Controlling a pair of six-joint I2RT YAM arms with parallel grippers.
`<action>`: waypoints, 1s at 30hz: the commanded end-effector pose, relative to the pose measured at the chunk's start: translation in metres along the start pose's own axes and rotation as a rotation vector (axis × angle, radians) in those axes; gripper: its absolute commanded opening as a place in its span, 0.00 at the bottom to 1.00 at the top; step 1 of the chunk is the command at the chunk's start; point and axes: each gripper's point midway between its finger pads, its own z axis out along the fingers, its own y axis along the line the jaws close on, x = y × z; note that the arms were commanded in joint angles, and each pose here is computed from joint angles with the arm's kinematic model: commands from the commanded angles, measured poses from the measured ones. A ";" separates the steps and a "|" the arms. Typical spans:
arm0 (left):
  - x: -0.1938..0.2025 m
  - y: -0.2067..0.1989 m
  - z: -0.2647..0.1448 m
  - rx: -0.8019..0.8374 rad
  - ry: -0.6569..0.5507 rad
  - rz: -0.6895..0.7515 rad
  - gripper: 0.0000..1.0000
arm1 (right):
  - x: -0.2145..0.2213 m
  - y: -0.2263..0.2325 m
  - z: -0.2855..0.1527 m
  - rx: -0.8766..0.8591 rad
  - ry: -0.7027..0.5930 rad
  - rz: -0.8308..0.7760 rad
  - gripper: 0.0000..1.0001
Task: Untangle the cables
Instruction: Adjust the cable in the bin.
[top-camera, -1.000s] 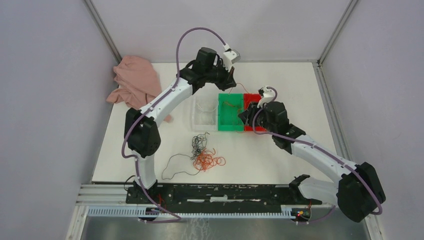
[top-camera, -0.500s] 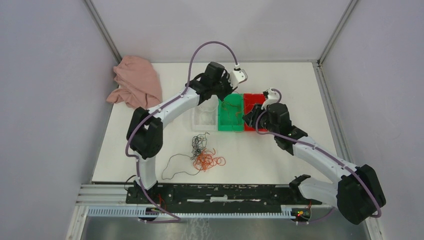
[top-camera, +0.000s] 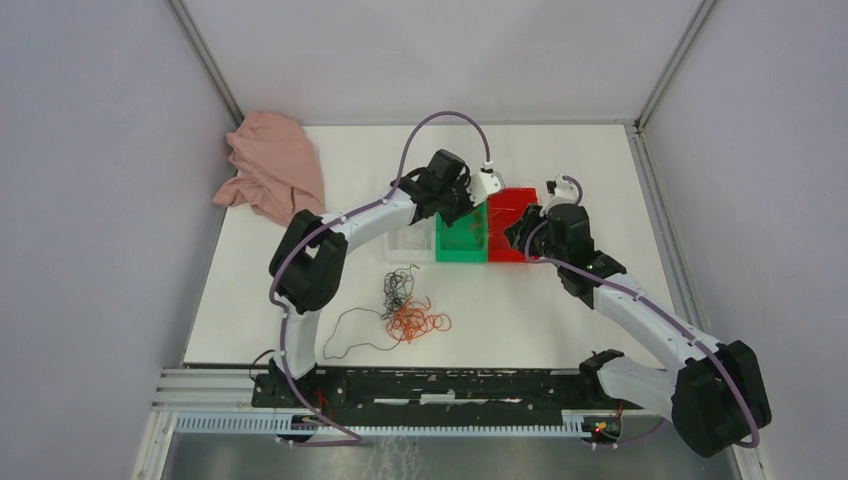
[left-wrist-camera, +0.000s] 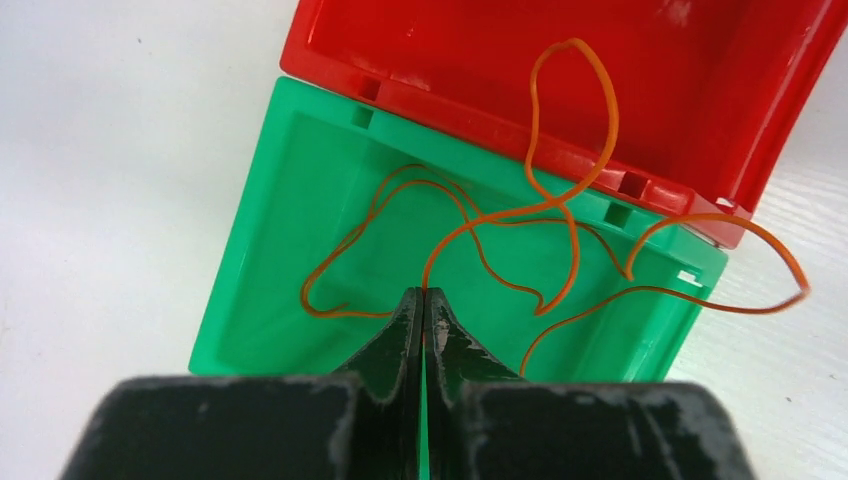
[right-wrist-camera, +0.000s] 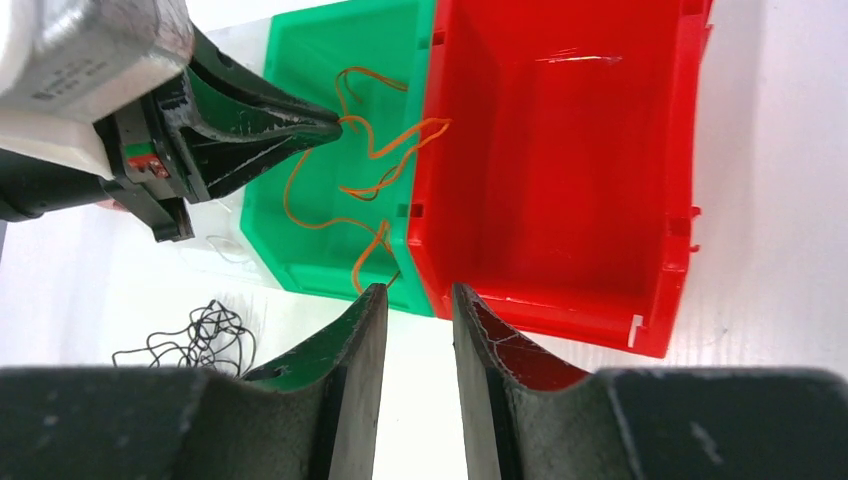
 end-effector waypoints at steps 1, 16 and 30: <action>0.004 0.006 0.012 -0.023 0.004 0.065 0.03 | -0.035 0.005 -0.006 0.009 -0.085 0.029 0.37; 0.011 0.011 0.028 -0.027 -0.016 0.018 0.09 | -0.046 -0.024 -0.008 0.071 -0.119 0.100 0.36; -0.035 0.016 -0.024 0.185 -0.215 -0.131 0.51 | -0.011 0.018 -0.002 -0.224 -0.001 0.110 0.41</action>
